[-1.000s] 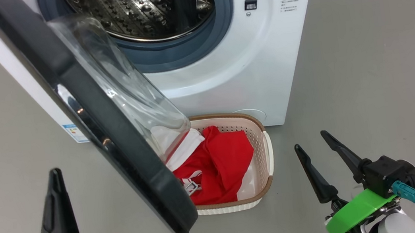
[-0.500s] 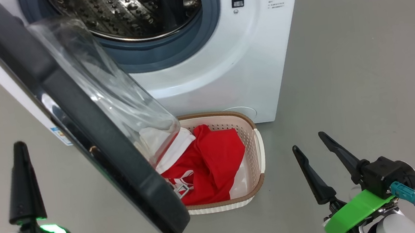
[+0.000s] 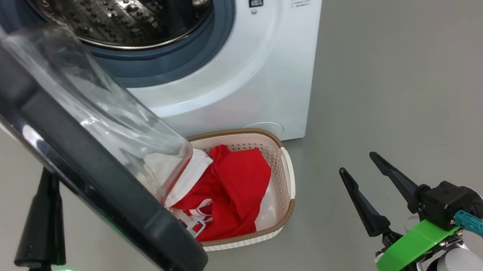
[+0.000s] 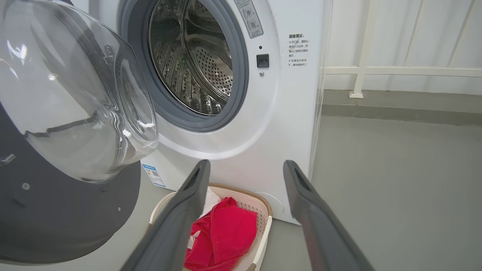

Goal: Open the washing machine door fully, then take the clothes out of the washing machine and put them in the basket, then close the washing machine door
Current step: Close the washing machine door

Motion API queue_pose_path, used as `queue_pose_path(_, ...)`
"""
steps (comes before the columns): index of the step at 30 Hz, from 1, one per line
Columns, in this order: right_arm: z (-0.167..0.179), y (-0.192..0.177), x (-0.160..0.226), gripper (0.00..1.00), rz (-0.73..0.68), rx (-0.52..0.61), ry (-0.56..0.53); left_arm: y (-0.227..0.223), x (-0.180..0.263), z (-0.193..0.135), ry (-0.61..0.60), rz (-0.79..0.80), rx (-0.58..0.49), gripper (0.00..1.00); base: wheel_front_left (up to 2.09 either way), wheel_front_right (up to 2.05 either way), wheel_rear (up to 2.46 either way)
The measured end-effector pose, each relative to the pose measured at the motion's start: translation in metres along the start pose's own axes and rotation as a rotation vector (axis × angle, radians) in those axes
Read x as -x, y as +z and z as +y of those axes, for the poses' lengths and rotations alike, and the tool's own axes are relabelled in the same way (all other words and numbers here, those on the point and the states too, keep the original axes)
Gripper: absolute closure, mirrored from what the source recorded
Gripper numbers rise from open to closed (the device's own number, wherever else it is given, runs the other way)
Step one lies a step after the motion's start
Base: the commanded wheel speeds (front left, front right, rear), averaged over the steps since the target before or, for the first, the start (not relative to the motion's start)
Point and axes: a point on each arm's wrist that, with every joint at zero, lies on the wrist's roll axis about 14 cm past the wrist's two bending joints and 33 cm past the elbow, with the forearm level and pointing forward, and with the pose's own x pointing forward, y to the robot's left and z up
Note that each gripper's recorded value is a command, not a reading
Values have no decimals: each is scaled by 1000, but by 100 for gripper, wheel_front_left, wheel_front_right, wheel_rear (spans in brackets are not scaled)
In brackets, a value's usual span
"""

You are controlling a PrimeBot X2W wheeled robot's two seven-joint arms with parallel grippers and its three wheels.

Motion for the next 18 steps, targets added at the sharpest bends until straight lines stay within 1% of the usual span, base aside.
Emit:
queue_pose_path(12, -16, -7, 7, 0, 20, -25, -54, -33, -17, 13, 21, 102, 30, 100, 0, 0, 0)
queue_pose_path(18, -25, -3, 4, 0, 8, -24, -75, -48, -35, 17, 11, 133, 46, 100, 0, 0, 0)
